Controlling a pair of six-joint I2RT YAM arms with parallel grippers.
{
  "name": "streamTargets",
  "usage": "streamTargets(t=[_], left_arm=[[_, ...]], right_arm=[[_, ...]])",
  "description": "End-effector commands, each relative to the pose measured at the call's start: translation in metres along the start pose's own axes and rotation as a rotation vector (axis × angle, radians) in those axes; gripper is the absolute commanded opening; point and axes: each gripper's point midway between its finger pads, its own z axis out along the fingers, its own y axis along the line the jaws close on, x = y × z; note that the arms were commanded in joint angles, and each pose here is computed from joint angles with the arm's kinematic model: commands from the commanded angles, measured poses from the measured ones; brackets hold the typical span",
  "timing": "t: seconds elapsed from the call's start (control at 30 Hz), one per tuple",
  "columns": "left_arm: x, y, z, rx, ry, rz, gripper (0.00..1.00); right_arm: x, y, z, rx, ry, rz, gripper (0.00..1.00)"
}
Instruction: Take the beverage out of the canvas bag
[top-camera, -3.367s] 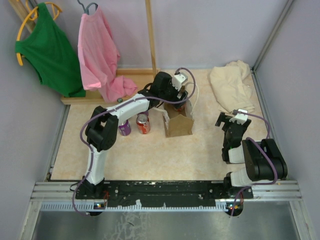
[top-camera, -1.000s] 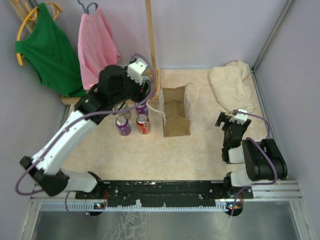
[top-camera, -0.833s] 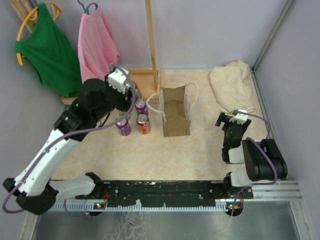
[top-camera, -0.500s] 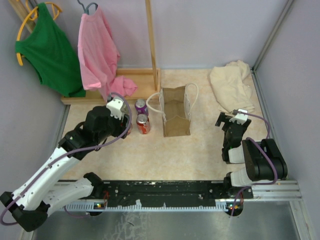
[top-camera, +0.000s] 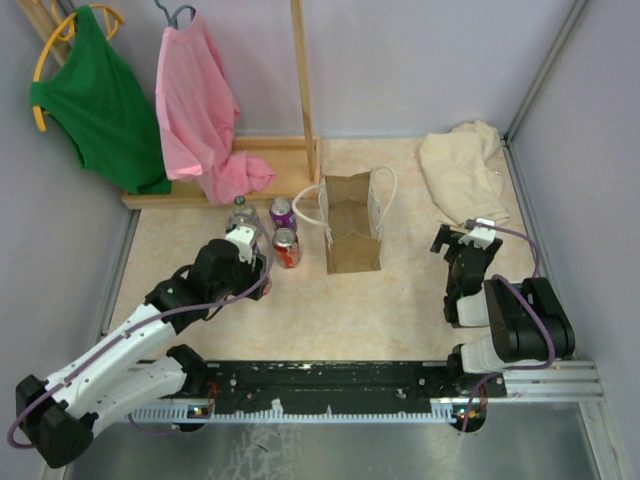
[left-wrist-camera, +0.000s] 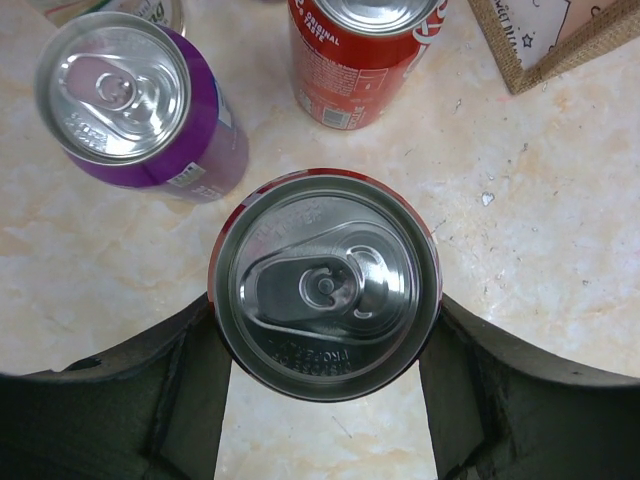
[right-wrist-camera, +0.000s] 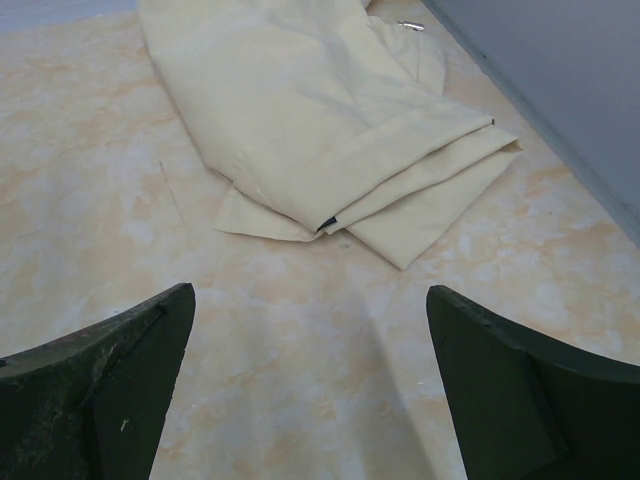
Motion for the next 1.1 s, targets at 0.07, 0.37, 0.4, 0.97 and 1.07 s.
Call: streamTargets(t=[0.07,0.37,0.4,0.97,1.07], left_arm=[[-0.042,-0.012,0.013,0.042,-0.235,-0.079,0.0],[-0.013,-0.017,0.039,0.063,-0.197,-0.083,0.0],[-0.01,-0.017,0.041,0.063,-0.192,-0.087,0.0],[0.02,-0.022,0.051,0.061,-0.059,-0.12,0.61],[0.023,-0.022,0.048,0.054,-0.037,-0.129,0.71]], right_arm=[[-0.02,0.004,0.007,0.003,-0.063,0.023,0.99],[-0.02,0.003,0.007,0.003,-0.063,0.023,0.99],[-0.019,0.004,0.007,0.003,-0.063,0.023,0.99],[-0.019,0.004,0.007,0.002,-0.063,0.024,0.99],[-0.02,0.004,0.007,0.002,-0.063,0.024,0.99]])
